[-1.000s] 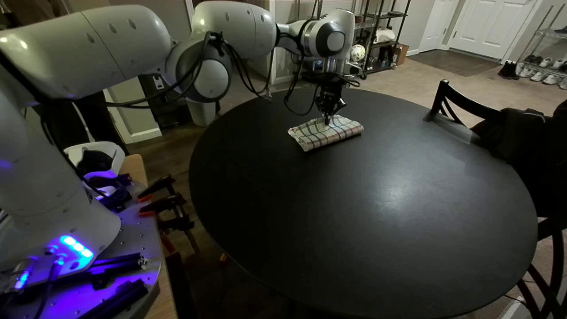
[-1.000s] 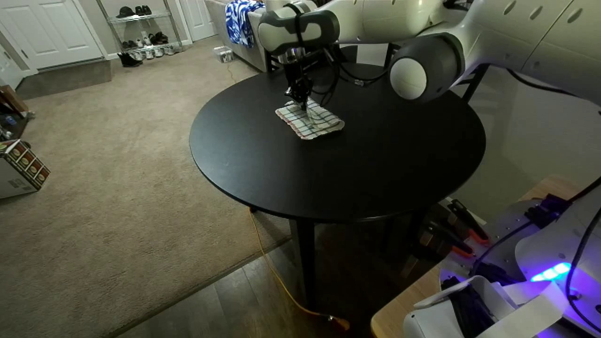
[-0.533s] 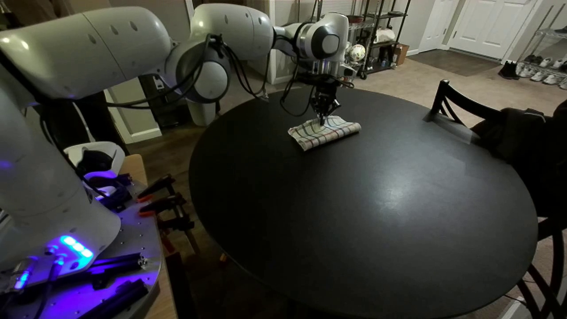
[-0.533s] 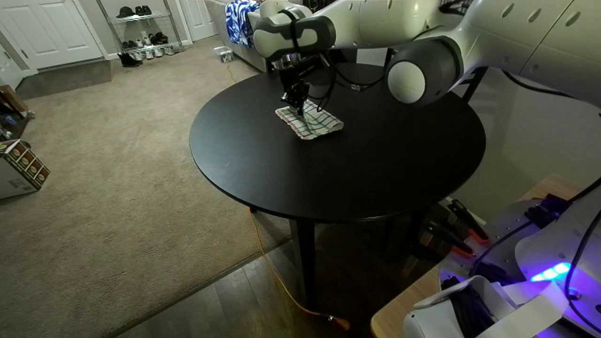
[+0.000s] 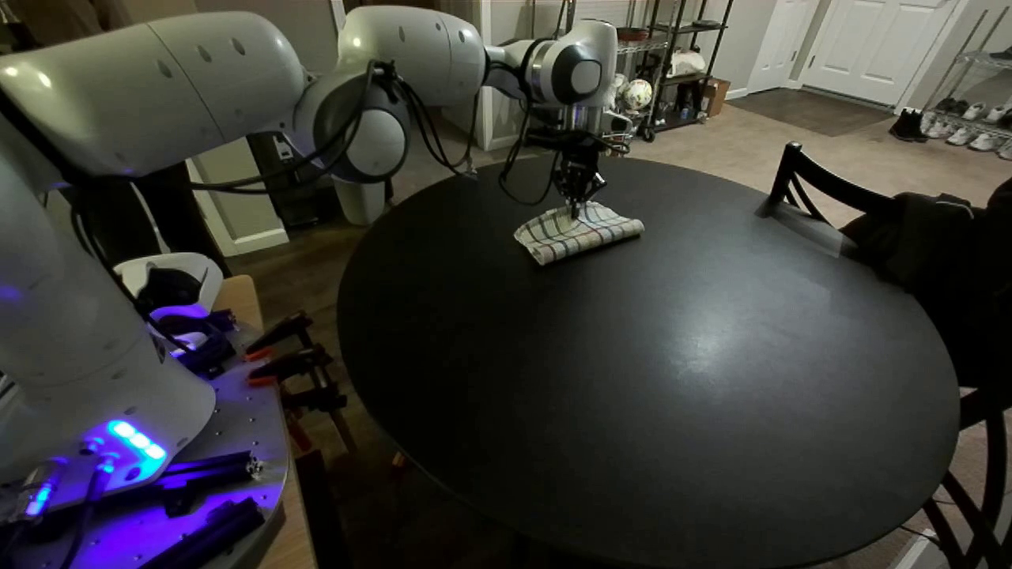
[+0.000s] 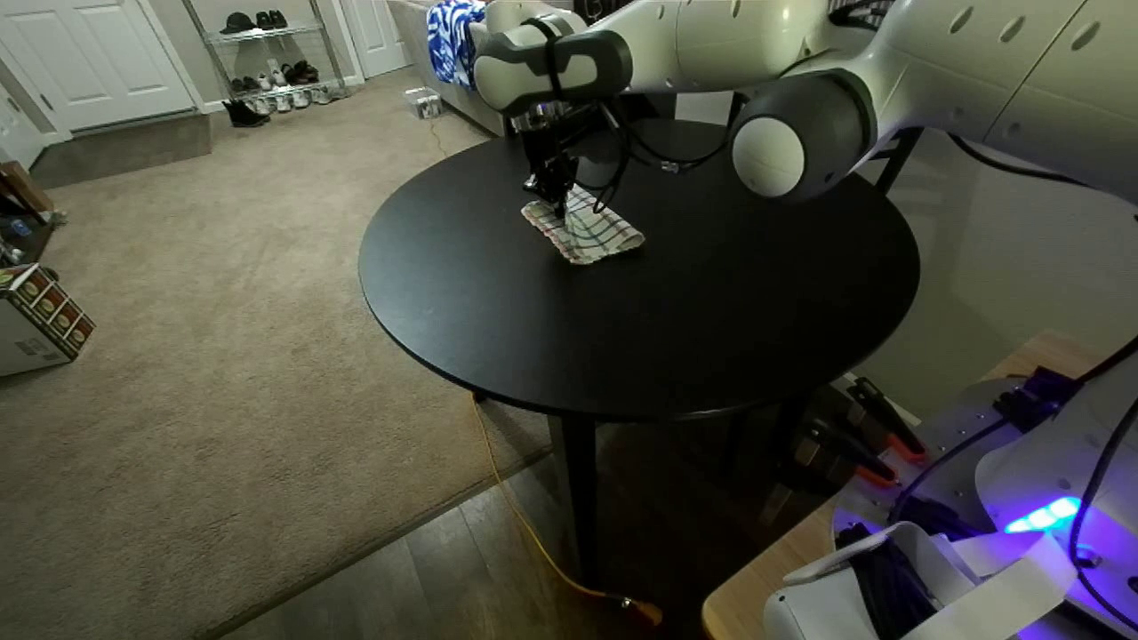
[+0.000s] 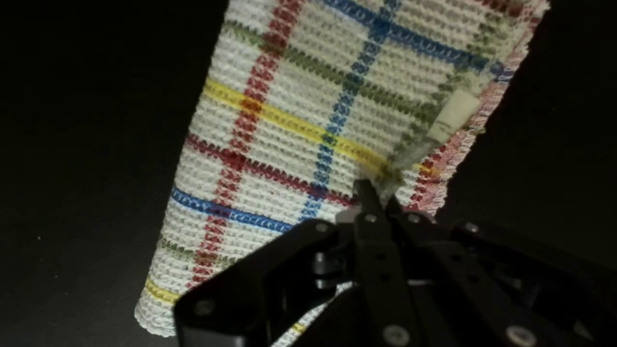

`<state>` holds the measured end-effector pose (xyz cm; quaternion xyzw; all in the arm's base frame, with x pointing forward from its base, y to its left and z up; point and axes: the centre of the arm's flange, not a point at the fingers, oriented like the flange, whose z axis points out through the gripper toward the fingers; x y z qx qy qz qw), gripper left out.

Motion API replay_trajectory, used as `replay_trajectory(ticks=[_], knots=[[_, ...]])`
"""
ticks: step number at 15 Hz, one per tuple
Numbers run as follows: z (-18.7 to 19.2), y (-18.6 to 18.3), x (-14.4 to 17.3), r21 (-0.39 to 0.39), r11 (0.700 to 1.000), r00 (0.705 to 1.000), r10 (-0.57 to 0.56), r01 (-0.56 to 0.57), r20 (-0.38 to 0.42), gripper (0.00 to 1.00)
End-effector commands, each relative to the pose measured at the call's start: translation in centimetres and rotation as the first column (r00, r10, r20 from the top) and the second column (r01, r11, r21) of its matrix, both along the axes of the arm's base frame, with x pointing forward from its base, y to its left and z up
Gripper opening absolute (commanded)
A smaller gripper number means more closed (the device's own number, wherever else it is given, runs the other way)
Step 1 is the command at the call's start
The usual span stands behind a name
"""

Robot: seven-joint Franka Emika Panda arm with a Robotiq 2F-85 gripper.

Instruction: Fold the cloth

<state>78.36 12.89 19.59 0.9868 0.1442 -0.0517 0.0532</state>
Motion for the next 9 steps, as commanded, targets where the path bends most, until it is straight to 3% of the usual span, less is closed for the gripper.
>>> replay_trajectory(ticks=[1, 9], knots=[[0.53, -0.65, -2.18, -0.007, 1.0, 1.0, 0.014, -0.014, 0.01, 0.01], [0.54, -1.34, -2.04, 0.005, 1.0, 1.0, 0.026, -0.026, 0.004, 0.01]])
